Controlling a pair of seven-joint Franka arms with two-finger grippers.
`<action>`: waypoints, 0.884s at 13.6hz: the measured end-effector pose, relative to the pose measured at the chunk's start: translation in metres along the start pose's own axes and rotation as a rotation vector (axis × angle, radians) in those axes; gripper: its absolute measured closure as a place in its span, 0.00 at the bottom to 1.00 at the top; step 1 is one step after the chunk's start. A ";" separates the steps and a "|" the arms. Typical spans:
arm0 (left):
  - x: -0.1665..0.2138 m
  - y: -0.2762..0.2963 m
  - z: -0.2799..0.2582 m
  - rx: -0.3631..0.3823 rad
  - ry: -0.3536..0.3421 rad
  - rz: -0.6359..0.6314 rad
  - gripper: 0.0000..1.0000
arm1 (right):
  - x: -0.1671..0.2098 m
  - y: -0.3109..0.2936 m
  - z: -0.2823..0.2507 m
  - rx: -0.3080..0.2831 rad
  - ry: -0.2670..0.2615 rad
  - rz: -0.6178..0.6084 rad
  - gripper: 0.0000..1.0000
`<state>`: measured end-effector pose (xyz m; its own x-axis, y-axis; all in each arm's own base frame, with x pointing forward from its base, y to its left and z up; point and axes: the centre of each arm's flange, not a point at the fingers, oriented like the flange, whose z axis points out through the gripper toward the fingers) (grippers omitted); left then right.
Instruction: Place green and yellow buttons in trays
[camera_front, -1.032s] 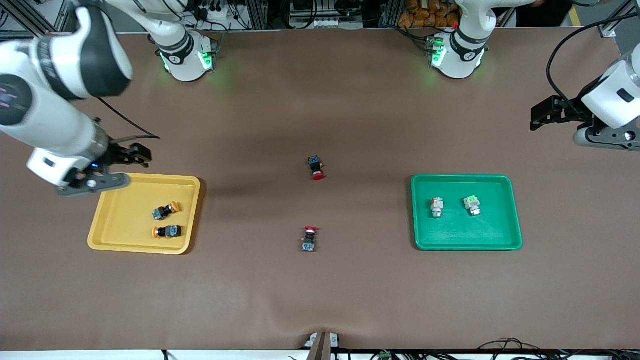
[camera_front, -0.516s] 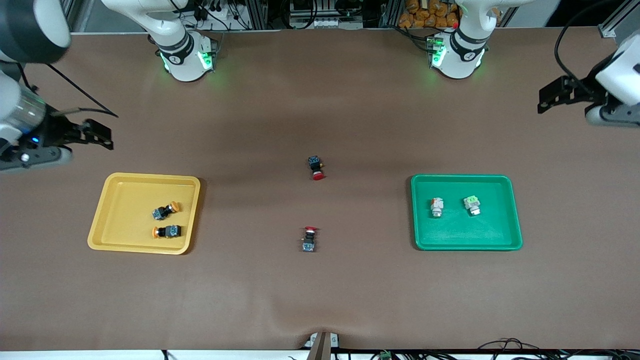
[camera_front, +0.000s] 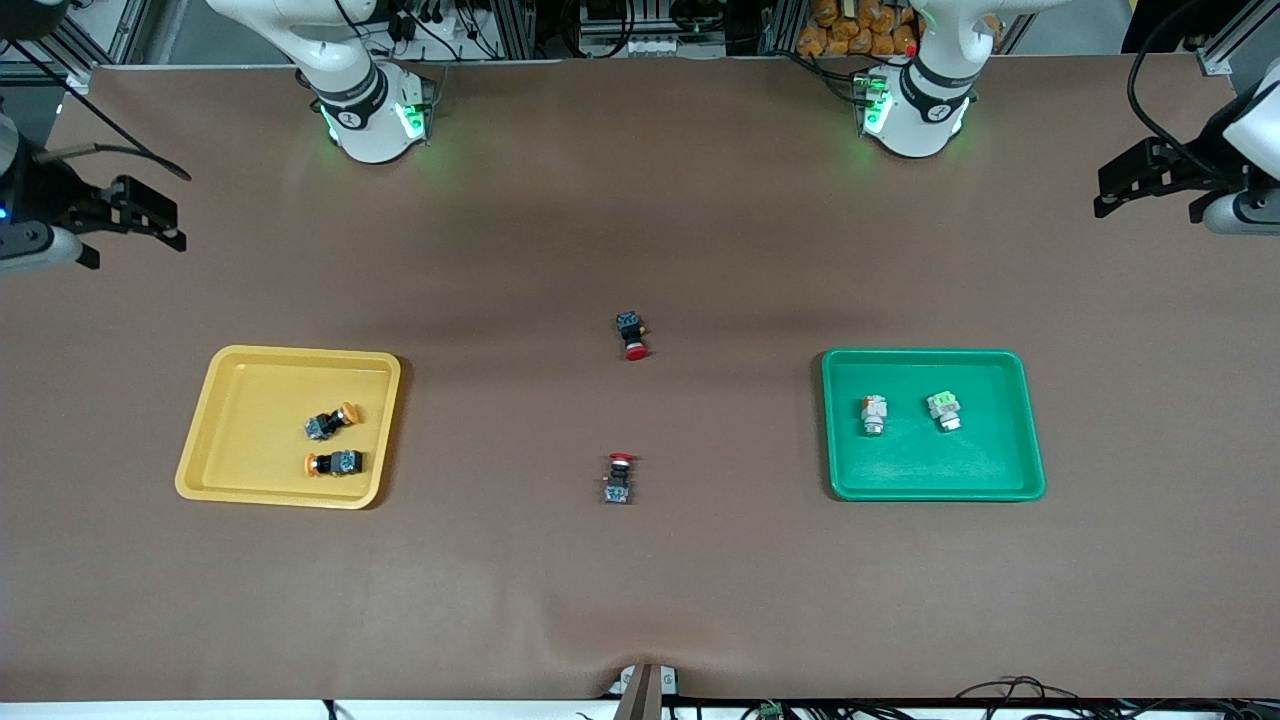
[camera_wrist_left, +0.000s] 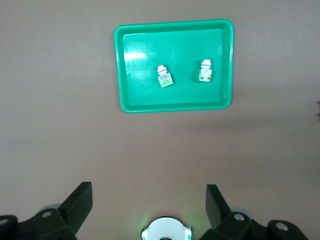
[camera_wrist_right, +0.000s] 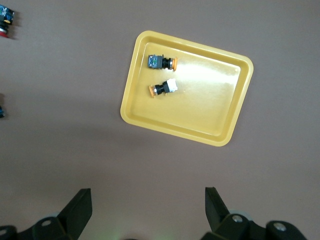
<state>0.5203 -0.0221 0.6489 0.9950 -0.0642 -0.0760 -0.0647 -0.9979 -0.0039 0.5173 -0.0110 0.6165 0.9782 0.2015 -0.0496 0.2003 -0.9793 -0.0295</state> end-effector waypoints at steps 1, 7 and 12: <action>0.001 -0.004 0.001 -0.004 -0.001 -0.008 0.00 | -0.002 0.000 -0.002 0.001 -0.004 0.007 0.00; 0.004 -0.027 0.002 -0.025 0.012 -0.052 0.00 | -0.008 0.012 -0.009 0.000 0.006 0.129 0.00; 0.005 -0.024 0.003 -0.025 0.012 -0.046 0.00 | -0.008 0.015 -0.020 -0.003 0.030 0.216 0.00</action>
<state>0.5264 0.0012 0.6453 0.9978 -0.0180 -0.0643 -0.0170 -0.9997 0.0174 0.5133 -0.0278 0.6364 0.9996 -0.0136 -0.0247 -0.0140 -0.9997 -0.0180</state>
